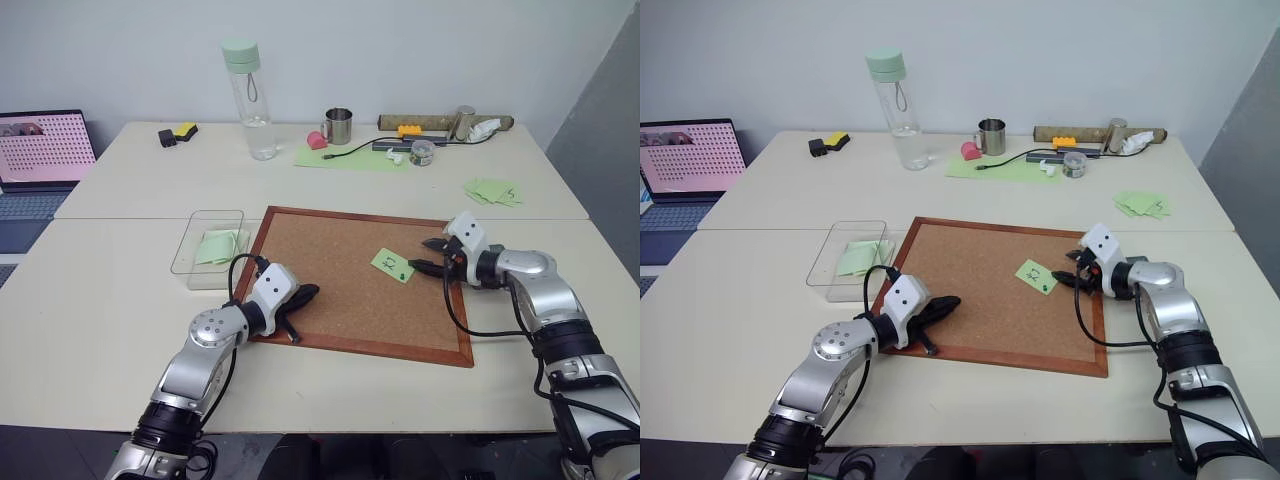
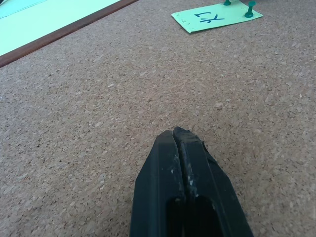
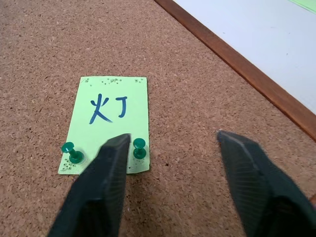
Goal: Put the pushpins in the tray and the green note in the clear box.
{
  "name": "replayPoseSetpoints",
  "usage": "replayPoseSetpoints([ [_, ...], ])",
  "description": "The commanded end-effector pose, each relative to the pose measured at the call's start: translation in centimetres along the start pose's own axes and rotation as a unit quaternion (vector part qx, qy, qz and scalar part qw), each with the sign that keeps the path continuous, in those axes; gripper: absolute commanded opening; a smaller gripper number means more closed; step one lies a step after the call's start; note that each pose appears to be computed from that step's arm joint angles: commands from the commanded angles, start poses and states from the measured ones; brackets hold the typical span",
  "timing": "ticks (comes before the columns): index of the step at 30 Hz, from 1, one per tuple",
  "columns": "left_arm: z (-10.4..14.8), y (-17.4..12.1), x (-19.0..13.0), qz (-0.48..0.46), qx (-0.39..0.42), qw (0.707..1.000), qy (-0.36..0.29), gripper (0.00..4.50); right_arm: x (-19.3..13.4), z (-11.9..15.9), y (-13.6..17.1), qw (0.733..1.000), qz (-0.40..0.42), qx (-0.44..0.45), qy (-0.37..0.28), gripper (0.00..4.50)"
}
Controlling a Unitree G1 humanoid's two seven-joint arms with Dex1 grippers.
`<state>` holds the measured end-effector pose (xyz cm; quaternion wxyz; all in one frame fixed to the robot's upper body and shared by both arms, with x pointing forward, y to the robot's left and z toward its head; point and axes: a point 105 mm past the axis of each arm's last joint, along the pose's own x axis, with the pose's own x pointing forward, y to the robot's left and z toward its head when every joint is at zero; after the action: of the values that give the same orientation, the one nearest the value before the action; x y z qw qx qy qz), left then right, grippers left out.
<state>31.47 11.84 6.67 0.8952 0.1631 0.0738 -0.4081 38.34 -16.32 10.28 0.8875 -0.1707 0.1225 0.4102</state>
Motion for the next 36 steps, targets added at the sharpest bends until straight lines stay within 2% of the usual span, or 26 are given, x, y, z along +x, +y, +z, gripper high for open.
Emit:
replayPoseSetpoints([
  [1,-2.9,-0.8,-0.5,-0.013,-0.019,0.998,0.056,0.0,0.2,1.2,0.0,1.0,0.006,-0.015,-0.019,1.92],
  [4,-2.9,-0.7,-0.5,-0.012,-0.018,0.998,0.056,0.0,0.3,0.9,0.4,1.0,0.013,-0.013,-0.015,1.2],
  [10,-3.0,-0.7,-0.5,-0.009,-0.019,0.998,0.057,0.0,0.3,1.3,0.7,0.999,0.021,-0.011,-0.025,0.04],
  [20,-3.1,-0.8,-0.5,-0.005,-0.023,0.998,0.058,0.0,-0.2,3.1,0.9,0.998,0.029,-0.014,-0.05,0.04],
  [36,-3.2,-0.7,-0.3,0.0,-0.022,0.998,0.058,0.0,-2.8,6.3,-0.8,0.996,-0.018,-0.009,-0.086,0.04],
])
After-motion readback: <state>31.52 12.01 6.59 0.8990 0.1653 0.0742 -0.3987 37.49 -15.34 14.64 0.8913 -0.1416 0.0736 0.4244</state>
